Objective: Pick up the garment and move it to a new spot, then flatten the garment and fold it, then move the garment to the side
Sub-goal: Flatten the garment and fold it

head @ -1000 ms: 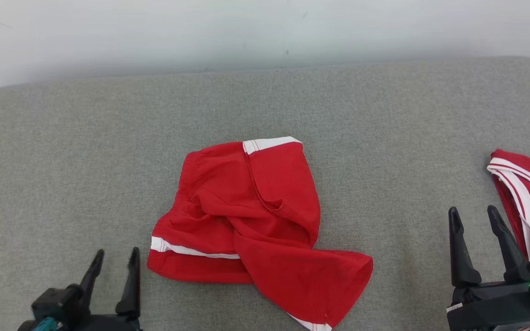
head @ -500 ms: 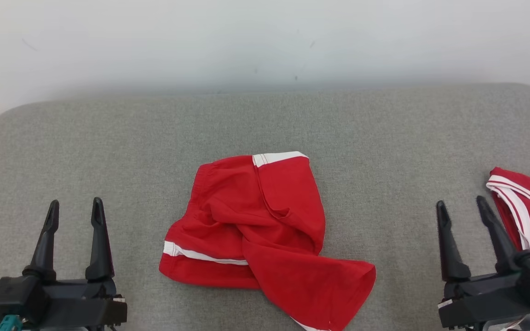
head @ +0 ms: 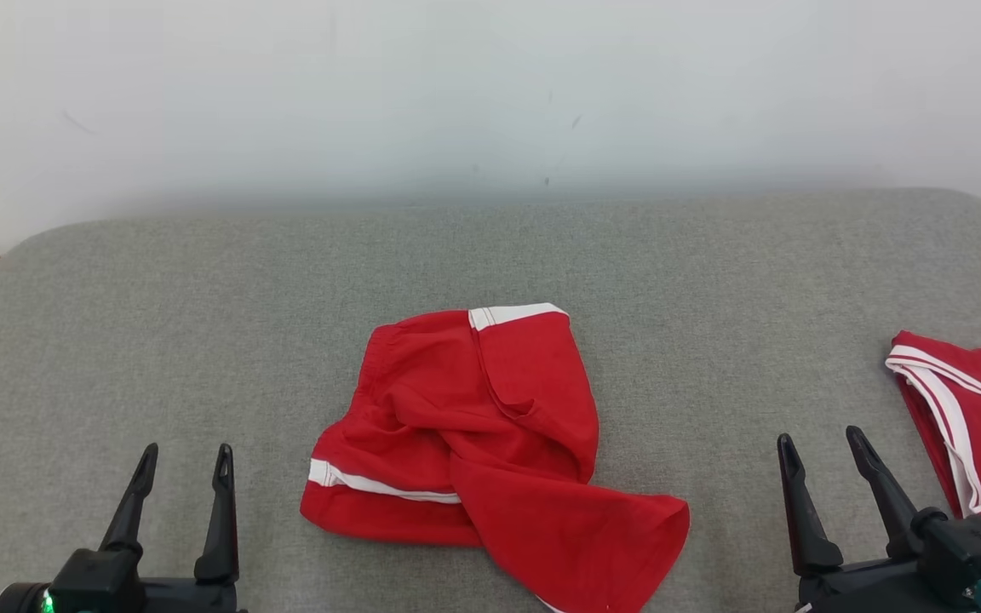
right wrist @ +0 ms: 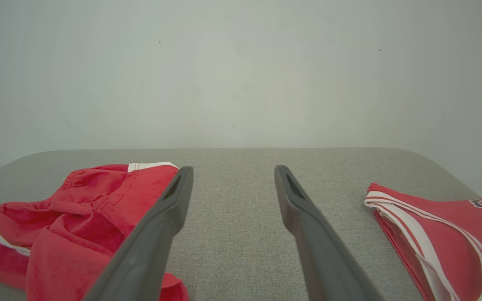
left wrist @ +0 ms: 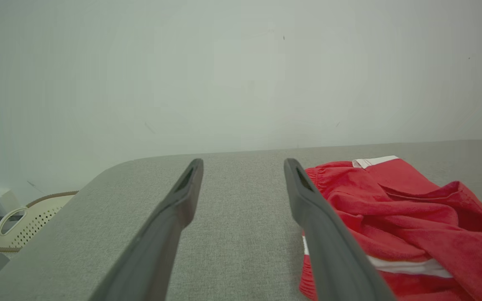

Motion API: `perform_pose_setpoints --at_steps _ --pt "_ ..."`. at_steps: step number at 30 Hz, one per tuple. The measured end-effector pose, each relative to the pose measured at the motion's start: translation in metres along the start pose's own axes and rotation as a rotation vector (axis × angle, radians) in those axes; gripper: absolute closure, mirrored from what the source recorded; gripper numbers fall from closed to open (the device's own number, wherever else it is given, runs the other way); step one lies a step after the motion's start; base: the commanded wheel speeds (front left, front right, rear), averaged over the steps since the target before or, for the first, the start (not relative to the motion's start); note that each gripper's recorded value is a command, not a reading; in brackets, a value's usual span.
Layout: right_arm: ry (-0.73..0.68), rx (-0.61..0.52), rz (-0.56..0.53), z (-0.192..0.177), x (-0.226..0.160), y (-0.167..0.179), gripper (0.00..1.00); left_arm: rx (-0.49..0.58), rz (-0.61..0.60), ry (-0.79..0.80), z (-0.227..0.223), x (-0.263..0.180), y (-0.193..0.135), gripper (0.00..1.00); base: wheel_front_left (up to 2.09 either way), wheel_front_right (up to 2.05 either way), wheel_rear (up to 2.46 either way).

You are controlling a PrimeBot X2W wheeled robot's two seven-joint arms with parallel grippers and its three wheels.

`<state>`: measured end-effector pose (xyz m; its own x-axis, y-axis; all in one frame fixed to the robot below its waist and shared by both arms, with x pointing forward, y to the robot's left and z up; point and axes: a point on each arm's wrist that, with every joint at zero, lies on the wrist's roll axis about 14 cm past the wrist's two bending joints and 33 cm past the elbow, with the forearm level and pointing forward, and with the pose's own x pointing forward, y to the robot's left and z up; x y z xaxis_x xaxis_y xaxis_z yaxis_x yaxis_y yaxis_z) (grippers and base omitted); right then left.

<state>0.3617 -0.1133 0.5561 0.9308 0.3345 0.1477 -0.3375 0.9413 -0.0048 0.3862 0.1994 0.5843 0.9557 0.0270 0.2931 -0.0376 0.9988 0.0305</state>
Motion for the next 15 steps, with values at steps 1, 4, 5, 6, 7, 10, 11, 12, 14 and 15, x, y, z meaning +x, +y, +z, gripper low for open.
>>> perform_pose_setpoints --at_steps 1,4,5,6,7,10,11,12,14,15 --pt "-0.001 -0.001 -0.001 0.000 0.000 0.000 0.00 0.000 -0.001 0.000 0.000 0.000 0.000 0.00 0.00 0.00 0.00" --pt "-0.001 -0.001 -0.005 0.000 -0.001 -0.001 0.00 0.002 -0.004 -0.003 0.001 0.001 -0.002 0.00 0.00 0.00 0.00" --pt "0.000 -0.001 -0.006 0.000 -0.001 -0.001 0.00 0.001 -0.004 -0.004 0.001 0.002 -0.002 0.00 0.00 0.00 0.00" --pt "0.000 -0.001 -0.006 0.000 -0.001 -0.002 0.00 0.001 -0.004 -0.005 0.001 0.002 -0.002 0.00 0.00 0.00 0.00" --pt "0.001 0.000 -0.006 0.000 -0.001 -0.002 0.00 0.001 -0.003 -0.005 0.001 0.002 -0.002 0.00 0.00 0.00 0.00" --pt "0.006 0.000 0.007 -0.001 0.000 0.002 0.00 0.006 -0.003 -0.005 0.000 0.003 -0.003 0.00 0.00 0.00 0.00" --pt "0.014 -0.001 0.021 -0.003 0.000 0.006 0.00 0.007 -0.002 -0.006 0.000 0.004 -0.002 0.00 0.00 0.00 0.00" --pt "0.023 -0.004 0.040 -0.005 0.001 0.010 0.00 0.007 -0.001 -0.007 0.000 0.004 -0.002 0.00 0.00 0.00 0.00" --pt "0.065 -0.013 0.105 -0.013 0.000 0.026 0.00 0.011 0.001 -0.008 0.000 0.005 -0.002 0.00 0.00 0.00 0.00" --pt "0.089 -0.014 0.147 -0.019 -0.001 0.037 0.00 0.012 0.001 -0.007 0.000 0.005 -0.002 0.00 0.00 0.00 0.00"
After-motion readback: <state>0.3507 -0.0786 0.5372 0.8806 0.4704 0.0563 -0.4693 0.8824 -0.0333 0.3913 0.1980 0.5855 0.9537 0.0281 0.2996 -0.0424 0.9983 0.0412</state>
